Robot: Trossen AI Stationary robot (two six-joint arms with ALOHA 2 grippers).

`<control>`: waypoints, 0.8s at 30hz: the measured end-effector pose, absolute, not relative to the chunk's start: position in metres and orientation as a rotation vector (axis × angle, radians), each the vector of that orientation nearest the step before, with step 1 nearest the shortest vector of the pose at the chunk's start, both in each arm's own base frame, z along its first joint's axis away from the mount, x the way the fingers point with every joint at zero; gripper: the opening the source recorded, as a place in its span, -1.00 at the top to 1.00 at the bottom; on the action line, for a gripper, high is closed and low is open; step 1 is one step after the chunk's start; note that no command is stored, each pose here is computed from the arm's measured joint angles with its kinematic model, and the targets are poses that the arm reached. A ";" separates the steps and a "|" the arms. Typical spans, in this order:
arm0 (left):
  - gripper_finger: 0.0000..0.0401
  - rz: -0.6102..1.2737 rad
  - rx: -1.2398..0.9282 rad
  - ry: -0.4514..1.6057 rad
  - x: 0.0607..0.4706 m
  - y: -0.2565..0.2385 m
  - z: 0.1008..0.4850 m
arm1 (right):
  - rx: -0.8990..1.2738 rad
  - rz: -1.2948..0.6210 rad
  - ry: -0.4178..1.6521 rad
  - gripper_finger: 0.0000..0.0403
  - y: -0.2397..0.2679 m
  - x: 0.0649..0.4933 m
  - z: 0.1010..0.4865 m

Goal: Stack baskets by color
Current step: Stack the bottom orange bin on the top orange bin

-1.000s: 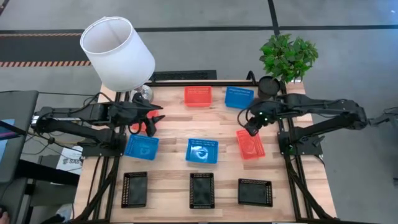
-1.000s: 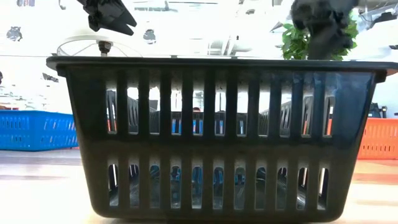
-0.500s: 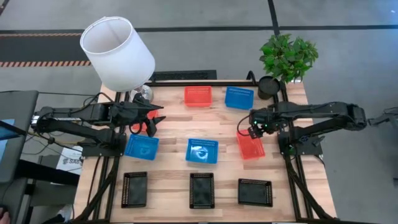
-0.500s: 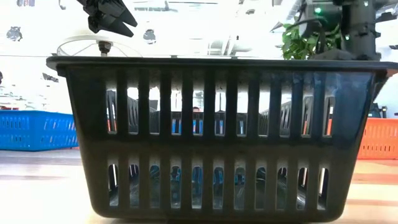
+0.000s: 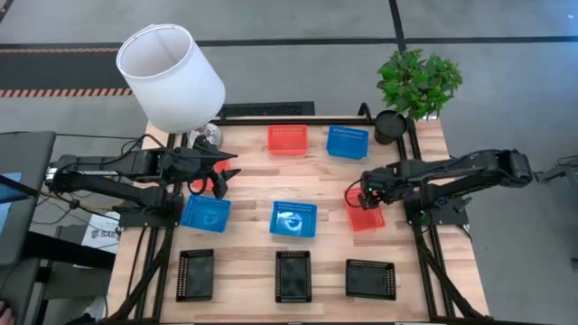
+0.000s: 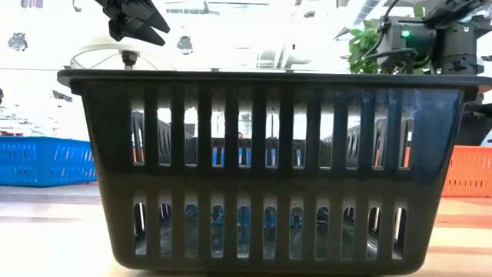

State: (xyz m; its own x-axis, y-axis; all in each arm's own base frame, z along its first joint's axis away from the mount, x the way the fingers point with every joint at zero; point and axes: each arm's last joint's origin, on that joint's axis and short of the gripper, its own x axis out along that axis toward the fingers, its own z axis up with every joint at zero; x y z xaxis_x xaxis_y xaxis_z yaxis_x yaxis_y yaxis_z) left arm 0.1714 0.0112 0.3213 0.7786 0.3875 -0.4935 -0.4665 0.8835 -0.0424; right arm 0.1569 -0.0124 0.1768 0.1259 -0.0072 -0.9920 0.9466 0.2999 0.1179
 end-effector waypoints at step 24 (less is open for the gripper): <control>-0.18 0.478 -0.220 0.571 0.167 0.011 0.314 | 1.048 -0.839 1.027 0.95 -0.016 0.175 0.223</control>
